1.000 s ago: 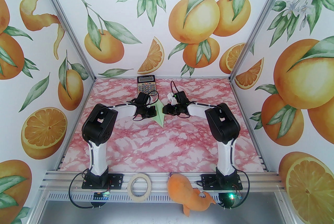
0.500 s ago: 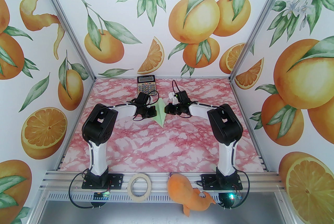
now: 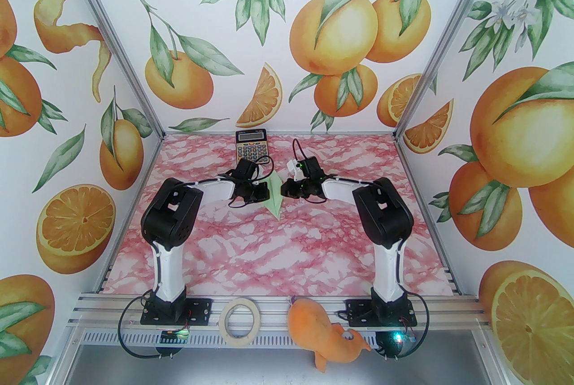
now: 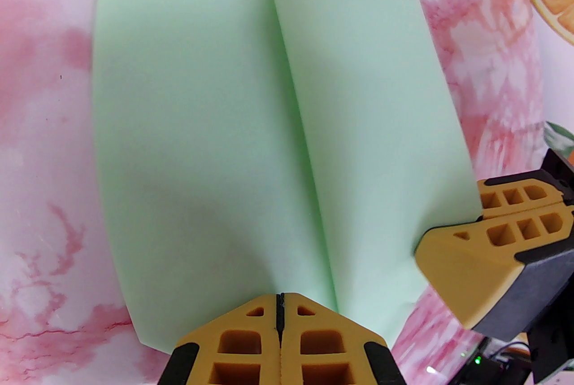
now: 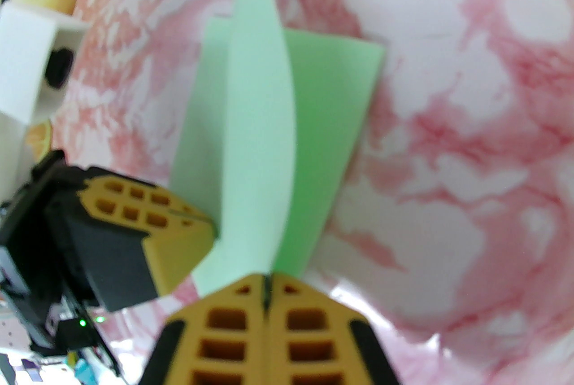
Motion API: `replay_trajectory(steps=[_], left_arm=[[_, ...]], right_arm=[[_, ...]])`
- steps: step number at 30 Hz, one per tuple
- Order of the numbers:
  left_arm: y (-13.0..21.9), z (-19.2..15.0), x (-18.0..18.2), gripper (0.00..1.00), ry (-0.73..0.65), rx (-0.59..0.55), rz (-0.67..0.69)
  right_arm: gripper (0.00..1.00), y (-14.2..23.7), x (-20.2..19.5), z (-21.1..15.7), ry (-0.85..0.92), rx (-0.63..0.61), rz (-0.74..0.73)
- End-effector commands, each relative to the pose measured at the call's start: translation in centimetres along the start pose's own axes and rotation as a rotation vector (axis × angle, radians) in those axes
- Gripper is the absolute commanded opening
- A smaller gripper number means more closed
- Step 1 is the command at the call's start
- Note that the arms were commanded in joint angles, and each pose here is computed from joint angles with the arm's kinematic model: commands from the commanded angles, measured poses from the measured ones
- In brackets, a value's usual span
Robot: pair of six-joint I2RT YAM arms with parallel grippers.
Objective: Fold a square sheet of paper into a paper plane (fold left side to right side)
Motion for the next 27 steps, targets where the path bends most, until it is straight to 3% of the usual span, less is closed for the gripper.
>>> replay_trajectory(steps=[1,27], left_arm=[[-1.4,-2.1,0.4,0.02,0.003,0.079,0.014],[-1.6,-2.1,0.2,0.01,-0.002,0.088,0.006]], right_arm=[[0.00,-0.8,0.0,0.2,0.018,0.012,0.000],[0.01,-1.9,0.4,0.1,0.033,0.033,0.014]])
Point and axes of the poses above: each hand's point on the last joint's axis, 136 mm out from that joint toward the fingers, its own y axis back along the fingers, its own x axis along the line the jaws close on, z = x × y, the point moved 2 cm from there along y, back along the fingers, and after that the axes turned 13 degrees about -y, right-handed, at the moved point
